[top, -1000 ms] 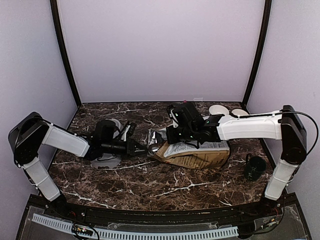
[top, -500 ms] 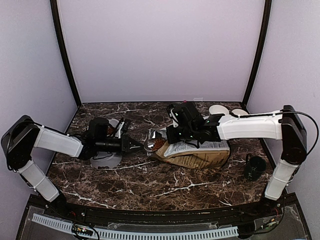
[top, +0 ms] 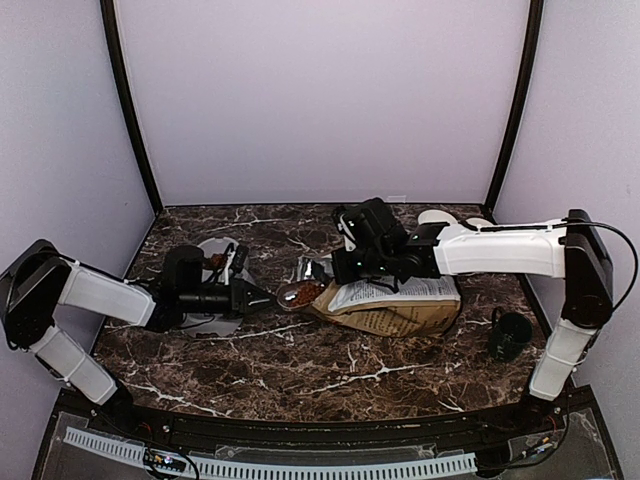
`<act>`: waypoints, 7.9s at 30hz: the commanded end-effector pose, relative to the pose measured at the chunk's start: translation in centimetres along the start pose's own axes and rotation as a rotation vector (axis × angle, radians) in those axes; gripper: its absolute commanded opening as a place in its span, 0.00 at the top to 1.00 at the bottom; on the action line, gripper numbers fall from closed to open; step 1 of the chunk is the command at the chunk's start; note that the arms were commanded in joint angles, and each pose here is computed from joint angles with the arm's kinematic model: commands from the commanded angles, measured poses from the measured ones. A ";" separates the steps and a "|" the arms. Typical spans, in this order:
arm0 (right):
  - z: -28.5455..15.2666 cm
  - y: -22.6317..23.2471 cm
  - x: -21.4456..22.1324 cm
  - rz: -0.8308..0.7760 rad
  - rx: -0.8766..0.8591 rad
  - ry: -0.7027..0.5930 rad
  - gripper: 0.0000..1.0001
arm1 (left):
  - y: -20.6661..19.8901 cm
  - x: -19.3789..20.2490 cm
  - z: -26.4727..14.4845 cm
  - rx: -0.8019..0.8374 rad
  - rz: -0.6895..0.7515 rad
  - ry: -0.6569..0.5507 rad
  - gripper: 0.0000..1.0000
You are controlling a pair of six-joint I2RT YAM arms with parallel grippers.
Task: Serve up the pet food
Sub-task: Collect the pet food from the pet food bag, then place the pet food in the pet food bowl.
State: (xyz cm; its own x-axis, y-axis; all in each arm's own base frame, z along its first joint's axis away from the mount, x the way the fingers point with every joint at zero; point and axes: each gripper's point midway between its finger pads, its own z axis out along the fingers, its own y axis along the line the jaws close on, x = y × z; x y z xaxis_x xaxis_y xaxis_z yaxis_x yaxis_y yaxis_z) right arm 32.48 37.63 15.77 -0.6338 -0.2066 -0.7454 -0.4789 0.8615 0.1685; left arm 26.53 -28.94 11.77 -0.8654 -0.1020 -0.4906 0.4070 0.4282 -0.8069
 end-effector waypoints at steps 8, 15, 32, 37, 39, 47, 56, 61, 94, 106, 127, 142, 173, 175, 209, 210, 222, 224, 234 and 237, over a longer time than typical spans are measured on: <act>-0.1 -1.0 -3.4 0.031 0.044 -0.083 1.00 | -3.0 -1.7 -2.0 0.122 0.038 -0.094 1.00; -0.1 -1.0 -4.1 0.025 0.049 -0.098 1.00 | -3.7 -2.6 -3.1 0.178 0.026 -0.131 1.00; 0.4 -1.2 -3.2 0.022 0.055 -0.081 1.00 | -6.2 -3.8 -4.2 0.339 -0.001 -0.156 1.00; 0.3 -1.5 -3.0 0.020 0.065 -0.082 1.00 | -6.8 -4.2 -4.4 0.411 -0.023 -0.167 1.00; 0.2 -1.7 -2.9 0.020 0.070 -0.084 1.00 | -6.8 -4.3 -4.4 0.423 -0.032 -0.170 1.00; -0.1 -1.7 -3.0 0.025 0.068 -0.087 1.00 | -5.9 -4.4 -5.3 0.353 -0.040 -0.195 1.00; 0.3 -2.1 -2.2 0.038 0.075 -0.082 1.00 | -3.9 -4.3 -8.2 0.217 -0.037 -0.254 1.00; 0.9 -2.0 -1.9 0.028 0.074 -0.078 1.00 | -2.2 -4.7 -10.3 0.078 -0.033 -0.320 1.00; 1.8 -1.2 -2.1 0.028 0.038 -0.087 1.00 | 2.2 -4.0 -17.9 -0.178 -0.182 -0.514 1.00; 1.5 -1.6 -1.7 0.034 0.044 -0.086 1.00 | 3.7 -2.9 -19.5 -0.276 -0.248 -0.566 1.00; 1.3 -1.9 -1.1 0.044 0.038 -0.095 1.00 | 4.8 -0.6 -20.4 -0.420 -0.379 -0.493 1.00; 1.3 -2.4 -0.7 0.050 0.047 -0.098 1.00 | 5.2 -0.5 -20.4 -0.487 -0.417 -0.428 1.00; 1.5 -3.0 -0.7 0.054 0.023 -0.108 1.00 | 3.8 -1.3 -21.4 -0.544 -0.422 -0.383 1.00; 1.5 -3.1 -0.7 0.054 0.023 -0.111 1.00 | 3.7 -1.3 -21.4 -0.546 -0.421 -0.381 1.00; 1.6 -4.0 1.0 0.072 0.018 -0.096 1.00 | 3.4 0.0 -22.9 -0.709 -0.454 -0.255 1.00; 1.6 -4.0 1.0 0.073 0.019 -0.096 1.00 | 3.3 -0.1 -22.9 -0.716 -0.451 -0.248 1.00; 1.5 -4.2 1.0 0.076 0.021 -0.097 1.00 | 2.9 -0.2 -22.4 -0.884 -0.388 -0.133 1.00; 1.4 -4.3 0.9 0.075 0.023 -0.098 1.00 | 2.7 -0.4 -22.7 -0.911 -0.377 -0.129 1.00; 1.0 -4.5 0.9 0.076 0.032 -0.104 1.00 | -0.5 -4.6 -21.0 -0.784 -0.193 -0.139 1.00; 1.0 -4.5 0.7 0.072 0.035 -0.104 1.00 | -2.1 -5.8 -19.4 -0.684 -0.114 -0.146 1.00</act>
State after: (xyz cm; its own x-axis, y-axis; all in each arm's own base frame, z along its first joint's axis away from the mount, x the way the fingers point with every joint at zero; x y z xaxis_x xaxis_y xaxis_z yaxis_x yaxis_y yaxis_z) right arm 33.57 36.50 13.25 -0.6095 -0.1158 -0.7842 -0.4752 0.8452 0.2445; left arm 23.54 -9.31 19.70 -0.8452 -0.3618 -0.3934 -0.1809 0.8863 -0.4264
